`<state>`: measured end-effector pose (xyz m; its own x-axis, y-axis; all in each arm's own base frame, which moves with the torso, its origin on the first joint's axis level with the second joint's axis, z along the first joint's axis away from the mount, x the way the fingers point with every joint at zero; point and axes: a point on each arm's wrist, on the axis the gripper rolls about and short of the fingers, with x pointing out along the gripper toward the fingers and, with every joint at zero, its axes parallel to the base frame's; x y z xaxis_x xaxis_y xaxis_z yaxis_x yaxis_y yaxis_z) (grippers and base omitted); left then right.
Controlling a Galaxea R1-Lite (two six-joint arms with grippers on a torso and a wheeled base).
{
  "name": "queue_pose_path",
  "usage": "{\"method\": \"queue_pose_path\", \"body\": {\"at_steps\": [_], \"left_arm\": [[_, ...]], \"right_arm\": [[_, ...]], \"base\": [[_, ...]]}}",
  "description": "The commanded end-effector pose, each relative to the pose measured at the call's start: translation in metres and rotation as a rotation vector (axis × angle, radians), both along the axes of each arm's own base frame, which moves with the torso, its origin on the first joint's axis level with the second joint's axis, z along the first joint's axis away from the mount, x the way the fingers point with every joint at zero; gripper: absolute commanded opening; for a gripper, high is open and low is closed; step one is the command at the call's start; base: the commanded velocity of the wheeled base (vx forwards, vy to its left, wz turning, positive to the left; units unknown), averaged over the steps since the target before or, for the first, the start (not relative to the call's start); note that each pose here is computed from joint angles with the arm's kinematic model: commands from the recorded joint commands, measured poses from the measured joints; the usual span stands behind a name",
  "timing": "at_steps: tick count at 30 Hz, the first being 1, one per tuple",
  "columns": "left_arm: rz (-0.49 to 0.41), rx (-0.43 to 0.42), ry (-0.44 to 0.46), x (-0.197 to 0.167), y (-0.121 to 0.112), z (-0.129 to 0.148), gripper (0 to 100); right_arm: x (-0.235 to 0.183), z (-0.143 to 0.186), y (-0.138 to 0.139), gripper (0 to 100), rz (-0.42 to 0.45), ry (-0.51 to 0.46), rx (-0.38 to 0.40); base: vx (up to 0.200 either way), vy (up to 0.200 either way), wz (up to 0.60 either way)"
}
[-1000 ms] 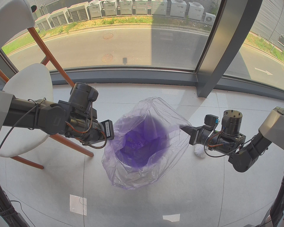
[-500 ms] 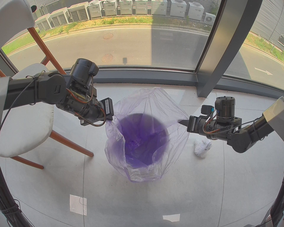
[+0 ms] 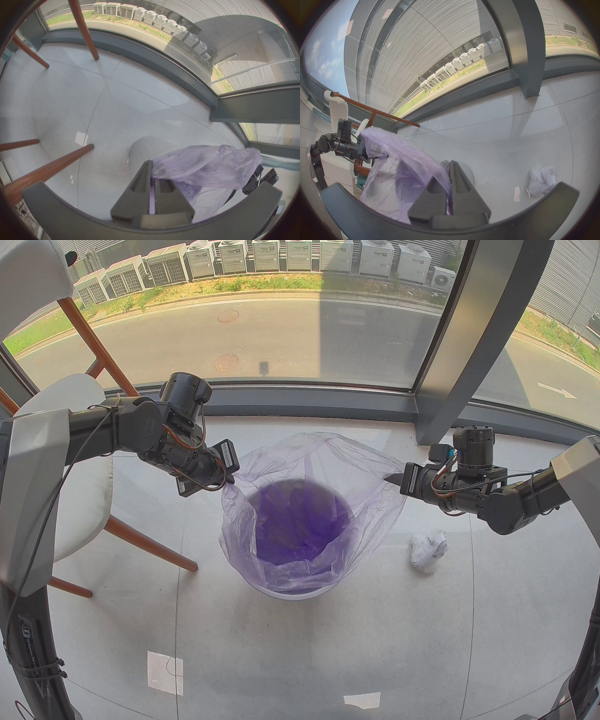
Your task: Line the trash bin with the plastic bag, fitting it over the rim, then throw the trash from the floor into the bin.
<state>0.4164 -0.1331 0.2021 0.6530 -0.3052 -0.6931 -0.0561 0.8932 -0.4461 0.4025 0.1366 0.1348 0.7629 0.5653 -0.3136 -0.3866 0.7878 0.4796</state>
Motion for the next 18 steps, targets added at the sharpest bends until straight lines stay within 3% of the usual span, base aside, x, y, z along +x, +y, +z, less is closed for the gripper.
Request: {"method": "queue_pose_path", "body": {"at_steps": [1,3,8,15,18], "left_arm": [[0.039,0.011,0.115,0.014,0.005,-0.029,0],[0.038,0.029,0.208,0.013,0.007,-0.044,0],[0.065,0.041,0.325,0.017,0.006,-0.074,0],[0.097,0.019,0.341,0.019,0.003,-0.081,0],[0.095,0.015,0.337,0.018,0.001,-0.078,0]], "right_arm": [[0.019,-0.013,0.003,0,-0.01,0.0,-0.001],[0.026,-0.015,0.005,0,-0.013,-0.005,-0.001],[0.035,-0.022,0.001,0,-0.029,0.007,-0.005],[0.035,-0.014,-0.001,0,-0.034,-0.022,0.007],[0.023,0.016,-0.003,0,-0.032,-0.075,0.033]], "base": [[0.0,0.0,0.0],[0.0,0.0,0.0],[0.0,0.0,0.0],[0.0,0.0,0.0],[0.0,0.0,0.0]]}}
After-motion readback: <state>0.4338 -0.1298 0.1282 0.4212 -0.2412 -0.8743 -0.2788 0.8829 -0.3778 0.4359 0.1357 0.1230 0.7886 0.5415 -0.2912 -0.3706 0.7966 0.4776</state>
